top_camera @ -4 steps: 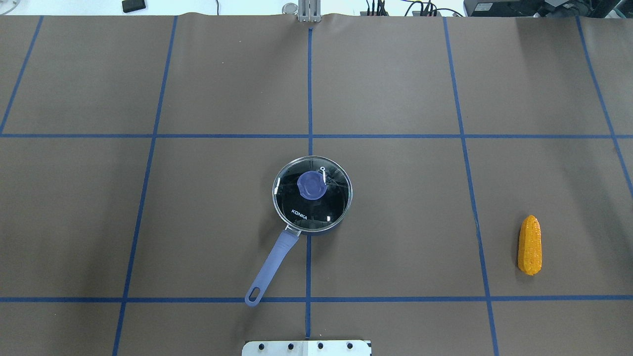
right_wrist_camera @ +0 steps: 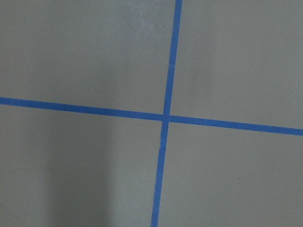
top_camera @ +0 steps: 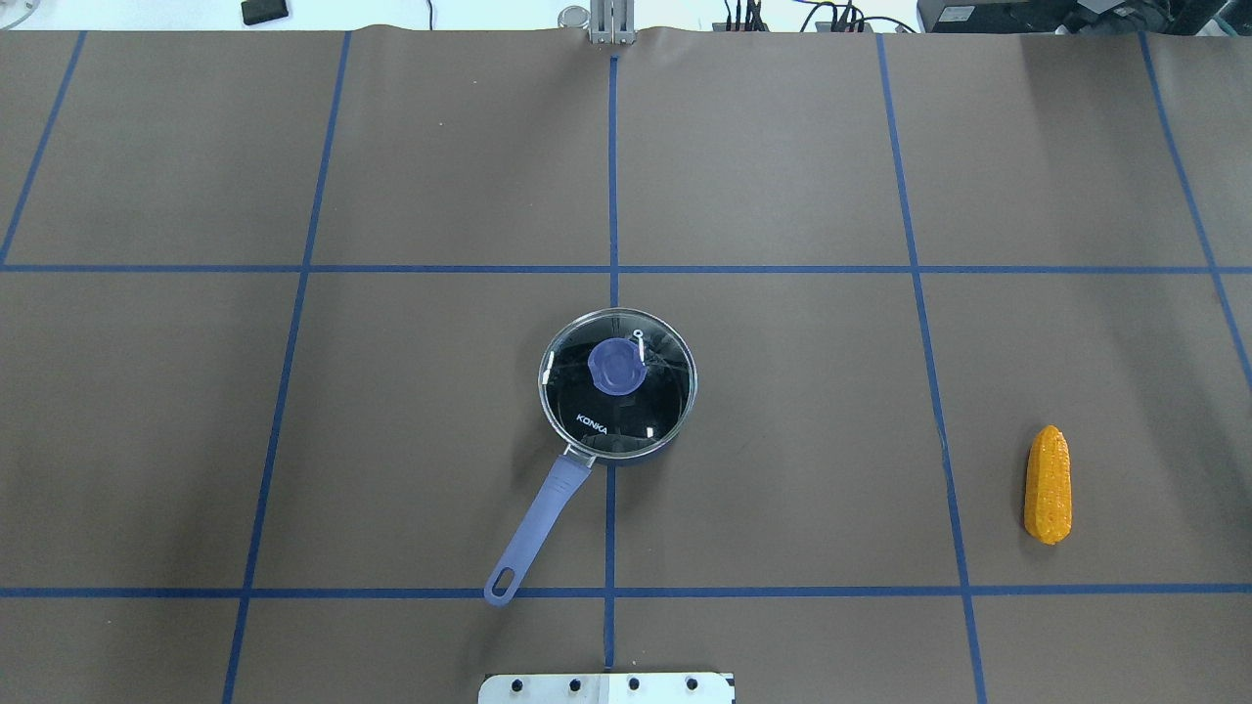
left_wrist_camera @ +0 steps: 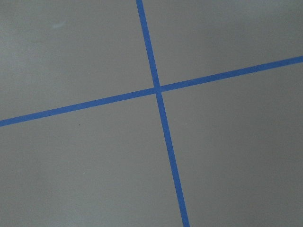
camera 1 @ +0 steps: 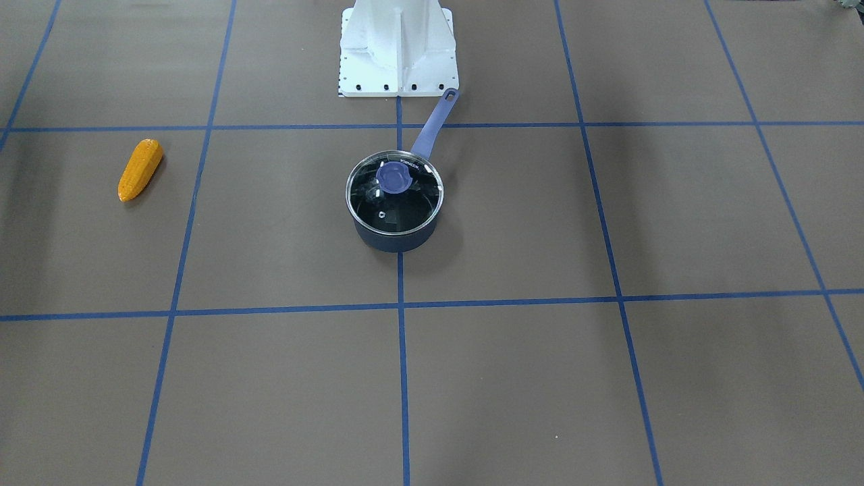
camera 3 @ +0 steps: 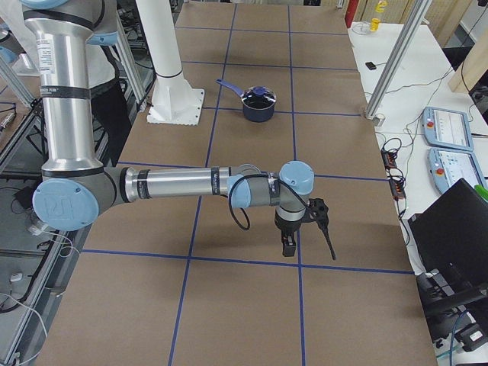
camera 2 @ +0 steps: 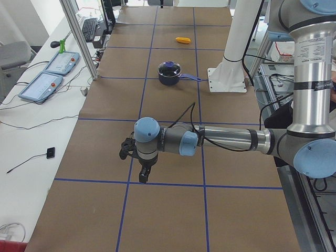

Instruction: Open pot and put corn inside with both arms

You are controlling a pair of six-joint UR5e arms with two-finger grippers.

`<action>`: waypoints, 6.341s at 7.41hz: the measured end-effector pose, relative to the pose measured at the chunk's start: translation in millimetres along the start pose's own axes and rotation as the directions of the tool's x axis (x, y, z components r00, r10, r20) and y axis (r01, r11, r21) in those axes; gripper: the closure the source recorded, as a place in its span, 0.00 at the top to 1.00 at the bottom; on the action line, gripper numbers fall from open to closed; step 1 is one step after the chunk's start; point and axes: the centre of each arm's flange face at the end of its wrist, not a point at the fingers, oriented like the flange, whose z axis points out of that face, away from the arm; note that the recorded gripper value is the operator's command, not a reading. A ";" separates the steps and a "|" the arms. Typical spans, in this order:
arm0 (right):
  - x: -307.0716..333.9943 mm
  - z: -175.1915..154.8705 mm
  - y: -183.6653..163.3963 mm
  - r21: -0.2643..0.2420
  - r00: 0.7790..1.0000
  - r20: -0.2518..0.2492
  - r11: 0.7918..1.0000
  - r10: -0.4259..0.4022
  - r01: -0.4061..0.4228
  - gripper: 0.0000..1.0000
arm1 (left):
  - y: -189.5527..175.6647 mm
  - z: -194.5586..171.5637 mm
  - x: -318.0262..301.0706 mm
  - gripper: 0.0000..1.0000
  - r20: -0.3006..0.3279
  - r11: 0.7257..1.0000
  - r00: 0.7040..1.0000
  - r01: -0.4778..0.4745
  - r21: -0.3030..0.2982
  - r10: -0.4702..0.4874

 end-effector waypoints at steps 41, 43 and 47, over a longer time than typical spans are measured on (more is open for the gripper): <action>-172.5 -0.1 -31.5 0.237 0.997 0.073 0.972 -0.018 0.000 1.00 | -122.2 -11.6 652.5 0.14 -0.019 0.996 0.999 0.041 0.085 -0.039; -176.3 2.1 -29.6 0.231 0.997 0.077 0.973 -0.016 -0.002 1.00 | -124.8 -10.3 555.9 0.14 0.013 0.994 0.997 -0.082 0.070 0.082; -178.3 5.7 -27.1 0.224 0.997 0.079 0.975 -0.016 -0.002 1.00 | -85.2 30.5 385.4 0.15 -0.024 0.957 0.957 -0.289 0.017 0.290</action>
